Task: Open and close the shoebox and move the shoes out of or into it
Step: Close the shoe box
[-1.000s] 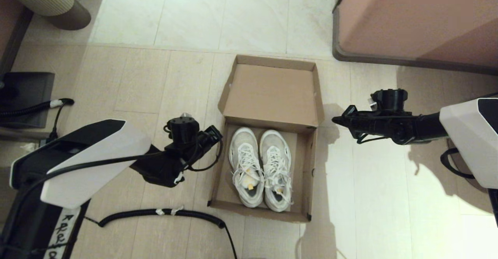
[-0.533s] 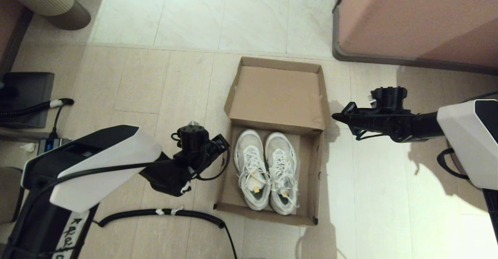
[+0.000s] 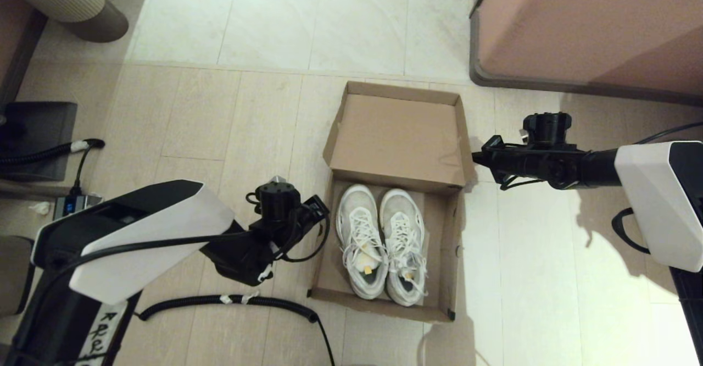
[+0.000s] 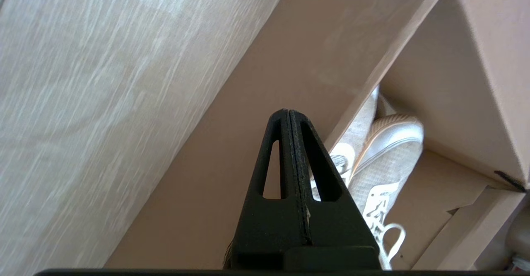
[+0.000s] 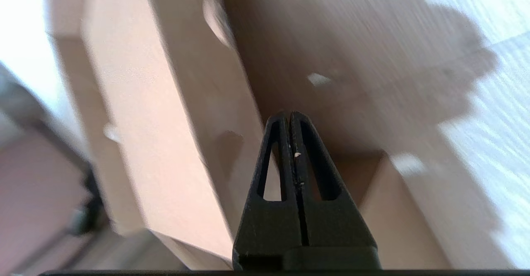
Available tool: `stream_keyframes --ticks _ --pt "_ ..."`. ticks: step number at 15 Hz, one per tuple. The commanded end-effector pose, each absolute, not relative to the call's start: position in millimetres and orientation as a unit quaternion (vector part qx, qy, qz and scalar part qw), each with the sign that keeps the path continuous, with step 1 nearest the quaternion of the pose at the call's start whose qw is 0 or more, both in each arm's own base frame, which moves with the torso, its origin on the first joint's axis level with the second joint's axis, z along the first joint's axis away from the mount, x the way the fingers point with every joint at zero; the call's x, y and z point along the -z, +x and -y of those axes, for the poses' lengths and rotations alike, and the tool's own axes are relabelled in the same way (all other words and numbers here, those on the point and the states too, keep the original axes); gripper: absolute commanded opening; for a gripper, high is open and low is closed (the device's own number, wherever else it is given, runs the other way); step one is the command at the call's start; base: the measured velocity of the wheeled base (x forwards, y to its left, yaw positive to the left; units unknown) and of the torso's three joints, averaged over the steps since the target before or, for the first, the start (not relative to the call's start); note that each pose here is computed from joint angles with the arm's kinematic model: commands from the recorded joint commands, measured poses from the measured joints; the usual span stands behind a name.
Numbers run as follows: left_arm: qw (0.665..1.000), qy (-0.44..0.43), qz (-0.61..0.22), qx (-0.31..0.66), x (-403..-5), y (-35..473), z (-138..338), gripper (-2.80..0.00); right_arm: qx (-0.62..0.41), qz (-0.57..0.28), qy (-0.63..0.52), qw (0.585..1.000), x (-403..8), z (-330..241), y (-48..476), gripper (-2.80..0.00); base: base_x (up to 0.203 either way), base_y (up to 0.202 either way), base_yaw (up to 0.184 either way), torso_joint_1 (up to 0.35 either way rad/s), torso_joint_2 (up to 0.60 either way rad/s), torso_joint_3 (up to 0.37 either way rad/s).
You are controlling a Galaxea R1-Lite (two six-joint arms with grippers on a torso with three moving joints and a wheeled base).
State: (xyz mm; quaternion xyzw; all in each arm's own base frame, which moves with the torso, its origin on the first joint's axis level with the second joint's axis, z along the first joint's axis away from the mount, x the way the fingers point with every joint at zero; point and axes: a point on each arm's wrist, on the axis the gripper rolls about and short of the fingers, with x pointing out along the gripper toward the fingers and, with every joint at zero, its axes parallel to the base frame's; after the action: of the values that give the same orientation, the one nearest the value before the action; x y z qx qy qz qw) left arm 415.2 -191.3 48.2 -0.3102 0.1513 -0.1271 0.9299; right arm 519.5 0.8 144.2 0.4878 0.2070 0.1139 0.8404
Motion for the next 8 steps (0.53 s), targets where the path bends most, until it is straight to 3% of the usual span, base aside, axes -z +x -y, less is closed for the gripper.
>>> stream_keyframes --ticks 1,5,8 --pt "0.929 -0.313 -0.147 0.128 -51.9 412.8 190.7 -2.8 -0.116 -0.196 0.494 0.839 -136.0 2.2 525.0 -2.8 0.0 0.0 0.0 0.0 0.0 0.0" --pt "0.929 -0.318 -0.131 0.133 -67.4 410.4 189.3 -2.8 -0.14 -0.199 0.487 0.839 -127.8 -12.3 529.4 -2.8 0.0 0.0 0.0 0.0 0.0 0.0" --pt "0.929 -0.32 -0.125 0.139 -76.2 405.6 190.4 -2.8 -0.181 -0.156 0.477 0.846 -113.7 -25.8 539.1 -2.8 0.0 0.0 0.0 0.0 0.0 0.0"
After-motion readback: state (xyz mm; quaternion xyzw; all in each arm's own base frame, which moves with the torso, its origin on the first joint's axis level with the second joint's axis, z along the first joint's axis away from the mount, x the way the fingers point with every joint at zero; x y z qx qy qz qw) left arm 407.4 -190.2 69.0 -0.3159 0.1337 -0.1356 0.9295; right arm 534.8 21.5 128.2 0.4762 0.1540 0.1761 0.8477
